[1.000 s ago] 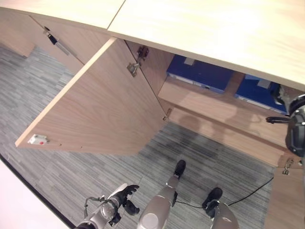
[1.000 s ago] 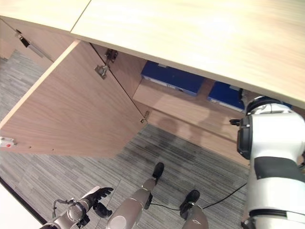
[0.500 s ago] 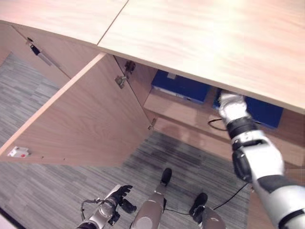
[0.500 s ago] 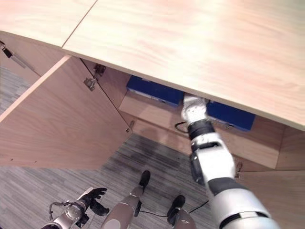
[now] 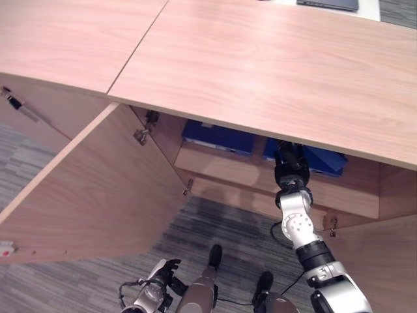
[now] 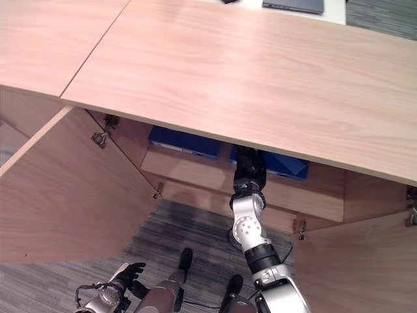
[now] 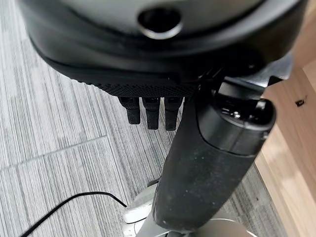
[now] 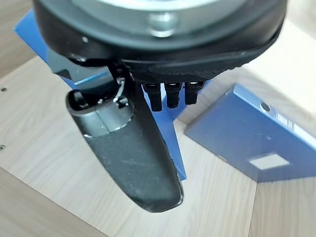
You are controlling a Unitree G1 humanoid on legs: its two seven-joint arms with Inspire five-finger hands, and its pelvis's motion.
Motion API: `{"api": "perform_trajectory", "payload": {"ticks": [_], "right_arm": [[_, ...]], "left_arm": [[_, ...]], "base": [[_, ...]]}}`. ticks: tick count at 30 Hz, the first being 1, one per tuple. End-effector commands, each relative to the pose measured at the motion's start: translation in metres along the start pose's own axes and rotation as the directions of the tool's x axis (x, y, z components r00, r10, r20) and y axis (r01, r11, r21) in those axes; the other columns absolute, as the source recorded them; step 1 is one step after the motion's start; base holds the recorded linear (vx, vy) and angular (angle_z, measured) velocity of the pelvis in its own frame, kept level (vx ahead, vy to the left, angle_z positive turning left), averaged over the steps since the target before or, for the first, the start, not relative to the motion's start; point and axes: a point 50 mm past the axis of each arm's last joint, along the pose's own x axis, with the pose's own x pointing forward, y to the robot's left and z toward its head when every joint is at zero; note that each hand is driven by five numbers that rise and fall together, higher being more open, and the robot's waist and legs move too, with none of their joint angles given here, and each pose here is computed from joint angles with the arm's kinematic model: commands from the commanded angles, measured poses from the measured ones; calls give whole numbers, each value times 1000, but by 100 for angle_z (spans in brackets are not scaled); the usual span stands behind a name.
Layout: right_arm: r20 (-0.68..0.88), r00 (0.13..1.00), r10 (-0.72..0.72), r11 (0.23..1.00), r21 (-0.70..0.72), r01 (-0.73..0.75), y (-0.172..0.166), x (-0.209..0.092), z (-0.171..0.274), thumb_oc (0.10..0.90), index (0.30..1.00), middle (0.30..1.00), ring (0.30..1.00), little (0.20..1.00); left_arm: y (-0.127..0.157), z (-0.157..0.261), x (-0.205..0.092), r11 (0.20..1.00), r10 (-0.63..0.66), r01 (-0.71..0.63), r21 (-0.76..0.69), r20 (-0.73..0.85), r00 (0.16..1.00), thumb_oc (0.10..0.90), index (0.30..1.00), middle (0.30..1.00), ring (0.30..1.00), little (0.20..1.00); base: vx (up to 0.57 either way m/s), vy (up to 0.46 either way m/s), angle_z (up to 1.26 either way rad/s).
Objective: Put the empty folder in the office cabinet
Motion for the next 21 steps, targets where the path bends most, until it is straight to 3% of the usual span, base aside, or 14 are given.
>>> {"api": "perform_trajectory", "payload": {"ticks": [1, 15, 21], "right_arm": [[124, 928, 353, 936, -69, -346, 52, -18, 26, 800, 900, 900, 900, 900], [66, 961, 270, 954, -154, -257, 3, -28, 20, 800, 900, 900, 900, 900], [32, 965, 261, 933, -264, -244, -15, -29, 23, 800, 900, 900, 900, 900]], "left_arm": [[-5, -1, 0, 1000, 8, -8, 7, -7, 1000, 800, 900, 900, 900, 900], [-8, -4, -1, 1000, 24, -24, -7, -6, 1000, 800, 900, 900, 900, 900], [-3, -6, -2, 999, 36, -36, -9, -3, 999, 800, 900, 900, 900, 900]], "base": [[35, 7, -10], [19, 2, -6], [0, 0, 0]]}}
